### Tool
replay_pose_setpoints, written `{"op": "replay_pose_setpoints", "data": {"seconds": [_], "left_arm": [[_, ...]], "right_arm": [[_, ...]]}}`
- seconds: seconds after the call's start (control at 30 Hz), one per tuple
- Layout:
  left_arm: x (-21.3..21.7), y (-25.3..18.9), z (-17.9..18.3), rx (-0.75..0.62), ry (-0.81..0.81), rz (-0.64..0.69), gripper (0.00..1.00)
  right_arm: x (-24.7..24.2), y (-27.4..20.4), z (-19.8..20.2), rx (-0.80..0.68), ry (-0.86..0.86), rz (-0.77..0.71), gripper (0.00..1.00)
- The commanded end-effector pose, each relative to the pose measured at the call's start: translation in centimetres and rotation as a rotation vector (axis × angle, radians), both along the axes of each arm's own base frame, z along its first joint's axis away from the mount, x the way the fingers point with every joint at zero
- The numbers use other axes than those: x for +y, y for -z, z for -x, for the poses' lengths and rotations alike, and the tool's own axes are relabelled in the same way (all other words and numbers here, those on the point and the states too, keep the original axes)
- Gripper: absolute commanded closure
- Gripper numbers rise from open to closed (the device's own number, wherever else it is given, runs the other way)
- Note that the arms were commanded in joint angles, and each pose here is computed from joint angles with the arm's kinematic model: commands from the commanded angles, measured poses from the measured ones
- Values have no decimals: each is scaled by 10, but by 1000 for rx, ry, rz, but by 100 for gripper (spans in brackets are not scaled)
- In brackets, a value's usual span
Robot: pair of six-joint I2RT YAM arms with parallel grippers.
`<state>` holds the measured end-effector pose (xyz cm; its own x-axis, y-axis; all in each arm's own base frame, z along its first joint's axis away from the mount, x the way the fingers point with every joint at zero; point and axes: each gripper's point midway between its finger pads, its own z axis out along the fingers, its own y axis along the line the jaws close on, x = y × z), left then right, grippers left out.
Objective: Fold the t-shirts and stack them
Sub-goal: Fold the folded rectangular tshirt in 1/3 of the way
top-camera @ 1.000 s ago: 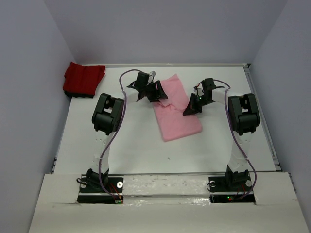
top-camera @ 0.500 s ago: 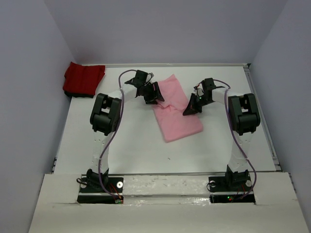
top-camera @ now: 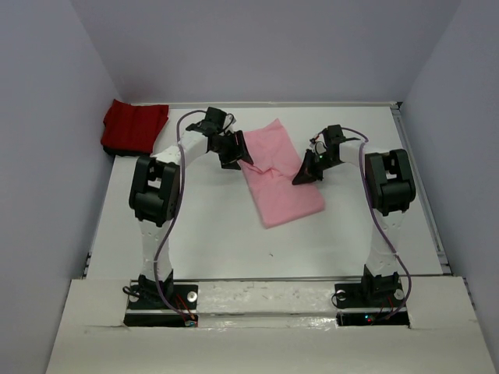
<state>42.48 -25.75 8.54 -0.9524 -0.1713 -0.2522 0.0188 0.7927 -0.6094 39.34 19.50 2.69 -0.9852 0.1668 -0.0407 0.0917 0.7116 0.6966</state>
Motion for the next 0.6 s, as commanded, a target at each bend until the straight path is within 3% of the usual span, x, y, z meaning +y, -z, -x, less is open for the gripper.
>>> {"op": "replay_pose_setpoints", "data": {"seconds": [0.0,0.17,0.27,0.57], "left_arm": [[12,-28,25,21,-34,0,37],[13,-26,44,79,-120,66,37],[9,-44,45,61,-193,171,38],[9,-15,81,195,-268,240,39]], "right_arm": [[0,8,-5,-8,-4,31,100],[1,9,-6,-4,-3,28,100],[2,9,-3,10,0,15,100],[12,8,1,22,-11,6,100]]}}
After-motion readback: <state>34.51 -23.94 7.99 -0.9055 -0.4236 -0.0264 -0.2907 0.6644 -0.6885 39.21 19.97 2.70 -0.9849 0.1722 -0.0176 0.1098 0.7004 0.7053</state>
